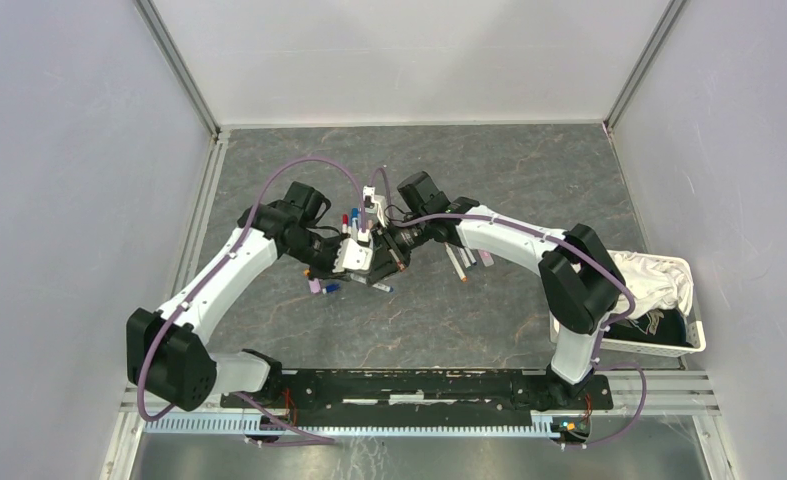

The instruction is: Open the pen caps

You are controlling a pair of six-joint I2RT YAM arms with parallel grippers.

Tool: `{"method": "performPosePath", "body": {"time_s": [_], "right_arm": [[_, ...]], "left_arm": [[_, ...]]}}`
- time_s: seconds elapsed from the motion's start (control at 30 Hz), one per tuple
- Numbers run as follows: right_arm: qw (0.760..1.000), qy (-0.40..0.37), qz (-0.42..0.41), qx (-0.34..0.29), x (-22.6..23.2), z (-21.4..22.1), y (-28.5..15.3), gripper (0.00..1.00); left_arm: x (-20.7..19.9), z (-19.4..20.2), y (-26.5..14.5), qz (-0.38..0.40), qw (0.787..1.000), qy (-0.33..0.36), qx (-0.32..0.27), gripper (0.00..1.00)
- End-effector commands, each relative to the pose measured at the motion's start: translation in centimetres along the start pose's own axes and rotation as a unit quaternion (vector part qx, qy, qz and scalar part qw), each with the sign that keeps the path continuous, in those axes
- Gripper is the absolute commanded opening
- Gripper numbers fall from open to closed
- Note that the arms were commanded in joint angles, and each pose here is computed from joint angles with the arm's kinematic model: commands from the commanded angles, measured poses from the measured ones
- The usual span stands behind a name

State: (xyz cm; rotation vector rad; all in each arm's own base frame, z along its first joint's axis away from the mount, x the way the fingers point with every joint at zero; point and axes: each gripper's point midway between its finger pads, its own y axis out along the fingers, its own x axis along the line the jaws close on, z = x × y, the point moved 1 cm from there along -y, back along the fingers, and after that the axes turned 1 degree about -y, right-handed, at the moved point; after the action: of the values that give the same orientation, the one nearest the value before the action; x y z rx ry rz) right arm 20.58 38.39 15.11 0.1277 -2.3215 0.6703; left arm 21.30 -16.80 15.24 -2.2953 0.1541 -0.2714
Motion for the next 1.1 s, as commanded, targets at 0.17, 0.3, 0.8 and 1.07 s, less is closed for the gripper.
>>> {"method": "performPosePath", "body": {"time_s": [0.17,0.3,0.8,1.07], "right_arm": [[0.999,-0.028,-0.025,-0.018,1.5,-1.6,-0.4,0.00],[0.999,-0.026,-0.025,-0.016,1.4,-1.4,-0.4,0.00],[0.997,0.011,-0.075,-0.021,2.2,-2.2,3.9,0.48],[0.996,0.016,-0.086,0.001,1.8,-1.0,3.7,0.14]], "left_arm": [[-0.2,1.5,0.1,0.000,0.999,-0.004,0.037,0.42],[-0.1,1.2,0.1,-0.001,0.999,-0.002,0.032,0.42],[0.2,-0.5,-0.4,-0.010,1.000,0.011,0.010,0.02],[0.1,0.2,-0.7,-0.014,0.999,0.027,0.029,0.02]]}}
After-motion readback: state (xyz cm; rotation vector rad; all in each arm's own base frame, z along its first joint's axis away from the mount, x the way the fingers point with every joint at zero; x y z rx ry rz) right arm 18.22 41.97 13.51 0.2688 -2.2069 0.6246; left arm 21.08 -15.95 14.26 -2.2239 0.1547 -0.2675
